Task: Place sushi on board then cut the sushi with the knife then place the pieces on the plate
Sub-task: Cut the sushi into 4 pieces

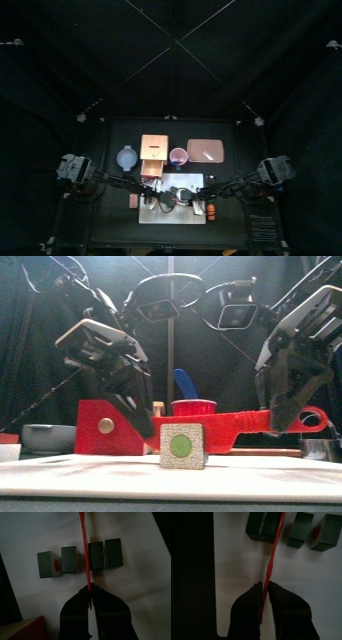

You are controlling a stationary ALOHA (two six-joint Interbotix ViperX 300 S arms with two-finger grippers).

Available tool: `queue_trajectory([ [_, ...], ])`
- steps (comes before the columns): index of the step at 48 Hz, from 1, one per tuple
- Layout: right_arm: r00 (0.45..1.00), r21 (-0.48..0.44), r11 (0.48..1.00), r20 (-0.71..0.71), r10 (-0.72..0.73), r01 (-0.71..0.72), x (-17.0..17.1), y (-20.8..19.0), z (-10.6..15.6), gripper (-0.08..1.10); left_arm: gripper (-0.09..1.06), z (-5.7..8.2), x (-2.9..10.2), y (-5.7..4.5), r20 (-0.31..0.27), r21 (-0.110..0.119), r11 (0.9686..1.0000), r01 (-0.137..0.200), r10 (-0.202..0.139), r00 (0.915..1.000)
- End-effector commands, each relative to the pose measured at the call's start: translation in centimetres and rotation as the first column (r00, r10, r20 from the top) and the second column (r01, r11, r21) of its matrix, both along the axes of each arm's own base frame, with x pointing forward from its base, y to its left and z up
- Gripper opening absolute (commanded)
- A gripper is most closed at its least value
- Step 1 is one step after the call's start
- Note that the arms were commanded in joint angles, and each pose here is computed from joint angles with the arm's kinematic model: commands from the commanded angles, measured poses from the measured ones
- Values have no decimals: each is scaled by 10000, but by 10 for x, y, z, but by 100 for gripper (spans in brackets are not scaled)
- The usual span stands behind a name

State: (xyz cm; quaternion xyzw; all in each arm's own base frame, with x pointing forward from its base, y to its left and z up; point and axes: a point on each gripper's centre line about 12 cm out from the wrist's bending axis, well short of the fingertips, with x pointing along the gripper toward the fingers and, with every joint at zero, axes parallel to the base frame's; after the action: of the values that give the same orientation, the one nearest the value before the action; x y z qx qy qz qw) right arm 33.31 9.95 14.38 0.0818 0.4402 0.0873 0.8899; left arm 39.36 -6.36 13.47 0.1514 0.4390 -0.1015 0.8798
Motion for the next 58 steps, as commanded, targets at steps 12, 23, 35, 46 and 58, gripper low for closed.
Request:
queue_trajectory([
  [12,9884,244,9984,1442,478,-518,2,14,50,46,37,40,7,-6,1129,98,9993,351,-359,9930],
  [23,9884,310,9977,1415,556,-606,0,18,52,46,37,40,4,-17,1011,89,9982,588,-594,9931],
  [35,9929,372,9975,1051,560,-601,0,22,41,46,37,27,3,-23,645,-64,9984,561,-556,9964],
  [46,9948,388,9976,872,532,-567,1,23,35,46,37,21,3,-23,492,-49,9985,552,-549,9973],
  [58,9956,353,9979,784,522,-551,2,24,30,46,36,18,2,-24,382,-219,9988,432,-423,9984],
])
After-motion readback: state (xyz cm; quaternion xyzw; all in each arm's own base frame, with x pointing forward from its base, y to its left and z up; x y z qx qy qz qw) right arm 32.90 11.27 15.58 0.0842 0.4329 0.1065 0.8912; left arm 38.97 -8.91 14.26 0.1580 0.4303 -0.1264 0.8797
